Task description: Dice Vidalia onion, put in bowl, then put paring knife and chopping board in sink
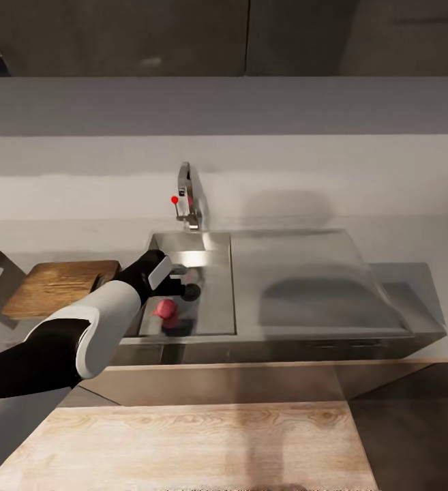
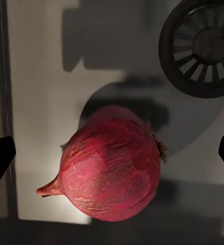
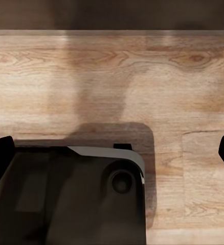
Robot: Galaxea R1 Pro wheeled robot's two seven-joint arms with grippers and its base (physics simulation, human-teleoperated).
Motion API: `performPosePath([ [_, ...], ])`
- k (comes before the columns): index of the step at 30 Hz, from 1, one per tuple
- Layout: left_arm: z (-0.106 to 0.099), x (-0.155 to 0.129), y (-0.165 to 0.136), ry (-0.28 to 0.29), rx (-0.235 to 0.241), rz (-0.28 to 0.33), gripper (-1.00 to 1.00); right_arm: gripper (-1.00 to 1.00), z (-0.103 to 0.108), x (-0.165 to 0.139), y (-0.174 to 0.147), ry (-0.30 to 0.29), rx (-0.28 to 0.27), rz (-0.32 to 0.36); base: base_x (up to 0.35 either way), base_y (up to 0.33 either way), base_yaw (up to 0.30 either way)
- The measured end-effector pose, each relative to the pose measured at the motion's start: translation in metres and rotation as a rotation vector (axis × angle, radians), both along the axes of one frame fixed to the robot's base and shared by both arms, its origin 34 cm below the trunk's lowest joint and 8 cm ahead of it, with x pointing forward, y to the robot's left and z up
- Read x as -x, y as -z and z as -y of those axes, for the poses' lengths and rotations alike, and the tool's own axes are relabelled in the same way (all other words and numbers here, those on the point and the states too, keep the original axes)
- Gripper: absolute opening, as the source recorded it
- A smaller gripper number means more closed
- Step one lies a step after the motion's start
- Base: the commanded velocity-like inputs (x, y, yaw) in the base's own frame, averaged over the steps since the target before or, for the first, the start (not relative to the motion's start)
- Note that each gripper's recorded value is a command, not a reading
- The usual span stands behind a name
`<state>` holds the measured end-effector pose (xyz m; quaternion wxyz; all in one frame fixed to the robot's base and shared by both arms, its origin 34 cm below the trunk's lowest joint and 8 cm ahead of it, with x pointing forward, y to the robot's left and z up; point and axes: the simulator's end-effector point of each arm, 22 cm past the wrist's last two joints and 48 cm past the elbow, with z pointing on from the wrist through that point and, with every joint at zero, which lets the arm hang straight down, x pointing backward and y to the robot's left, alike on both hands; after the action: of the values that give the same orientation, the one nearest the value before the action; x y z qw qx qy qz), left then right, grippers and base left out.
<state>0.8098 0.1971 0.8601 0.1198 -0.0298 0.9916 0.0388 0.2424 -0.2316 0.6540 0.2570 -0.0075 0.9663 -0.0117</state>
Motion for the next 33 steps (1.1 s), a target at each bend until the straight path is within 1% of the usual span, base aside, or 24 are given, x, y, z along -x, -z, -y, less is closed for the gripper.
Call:
performPosePath([
  [15, 0.000, 0.003, 0.012, 0.001, -0.001, -0.018, 1.00, 1.00, 0.000, 0.006, 0.002, 0.000, 0.000, -0.018, -0.038, 0.000, 0.000],
  [33, -0.001, 0.006, 0.027, -0.001, -0.002, -0.039, 1.00, 1.00, 0.000, 0.014, 0.005, 0.000, 0.000, -0.039, -0.004, 0.000, 0.000],
])
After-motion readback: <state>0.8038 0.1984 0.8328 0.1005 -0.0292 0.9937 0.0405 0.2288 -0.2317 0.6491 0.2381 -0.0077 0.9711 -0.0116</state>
